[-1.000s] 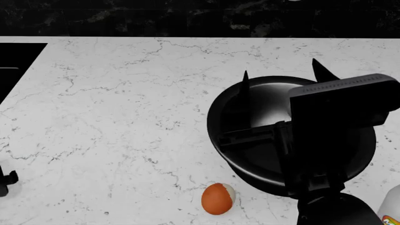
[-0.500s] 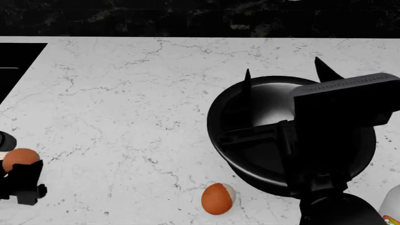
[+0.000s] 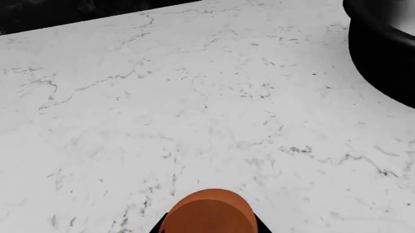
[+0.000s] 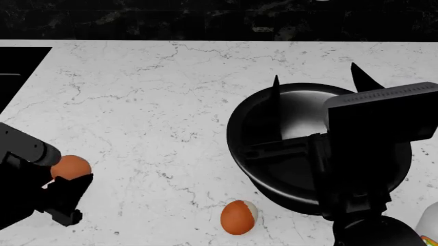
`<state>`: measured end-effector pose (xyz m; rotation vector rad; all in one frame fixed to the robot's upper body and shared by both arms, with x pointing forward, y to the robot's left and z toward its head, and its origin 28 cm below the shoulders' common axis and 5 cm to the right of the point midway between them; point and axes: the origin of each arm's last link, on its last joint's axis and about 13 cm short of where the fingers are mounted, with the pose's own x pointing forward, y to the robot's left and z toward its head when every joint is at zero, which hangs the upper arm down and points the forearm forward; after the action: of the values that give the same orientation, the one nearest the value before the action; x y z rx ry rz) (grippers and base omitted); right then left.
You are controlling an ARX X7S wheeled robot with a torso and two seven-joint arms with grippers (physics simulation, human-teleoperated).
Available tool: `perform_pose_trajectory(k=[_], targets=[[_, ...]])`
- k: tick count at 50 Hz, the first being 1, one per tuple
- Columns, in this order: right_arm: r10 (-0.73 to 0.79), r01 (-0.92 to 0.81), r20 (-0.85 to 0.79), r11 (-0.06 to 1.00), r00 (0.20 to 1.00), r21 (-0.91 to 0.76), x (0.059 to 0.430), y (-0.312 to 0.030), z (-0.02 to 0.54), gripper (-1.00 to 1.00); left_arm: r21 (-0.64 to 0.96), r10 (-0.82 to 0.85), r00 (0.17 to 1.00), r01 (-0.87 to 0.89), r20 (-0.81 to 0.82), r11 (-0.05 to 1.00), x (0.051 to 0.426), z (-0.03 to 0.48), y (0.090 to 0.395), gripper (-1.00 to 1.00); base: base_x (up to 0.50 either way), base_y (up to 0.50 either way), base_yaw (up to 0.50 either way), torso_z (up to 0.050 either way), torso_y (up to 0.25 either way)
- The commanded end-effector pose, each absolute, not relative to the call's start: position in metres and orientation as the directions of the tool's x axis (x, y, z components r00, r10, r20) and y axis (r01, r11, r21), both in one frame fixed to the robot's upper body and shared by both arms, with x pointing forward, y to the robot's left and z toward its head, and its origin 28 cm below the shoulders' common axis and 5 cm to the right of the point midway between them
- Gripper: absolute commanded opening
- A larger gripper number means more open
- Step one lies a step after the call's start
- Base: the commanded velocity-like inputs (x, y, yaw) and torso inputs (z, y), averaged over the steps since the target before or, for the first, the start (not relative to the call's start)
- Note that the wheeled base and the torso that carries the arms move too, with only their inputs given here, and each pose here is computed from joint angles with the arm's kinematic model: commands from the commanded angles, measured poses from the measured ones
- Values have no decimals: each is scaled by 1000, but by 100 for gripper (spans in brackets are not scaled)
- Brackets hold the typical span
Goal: Place the eggs and milk next to the bowl.
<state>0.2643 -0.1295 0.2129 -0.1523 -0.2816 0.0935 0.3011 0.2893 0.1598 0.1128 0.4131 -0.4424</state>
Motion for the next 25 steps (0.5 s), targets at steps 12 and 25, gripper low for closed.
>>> perform_pose_trajectory(k=[12,25], targets=[[110,-69,285,986,952,-149,261,-131,217,100,26,-585,702,649,-407,760,341,184,263,-100,0,0,0,0,0],[112,-72,277,986,954,-152,262,-130,216,100,34,-649,620,734,-441,678,361,194,251,-100,0,0,0,0,0]])
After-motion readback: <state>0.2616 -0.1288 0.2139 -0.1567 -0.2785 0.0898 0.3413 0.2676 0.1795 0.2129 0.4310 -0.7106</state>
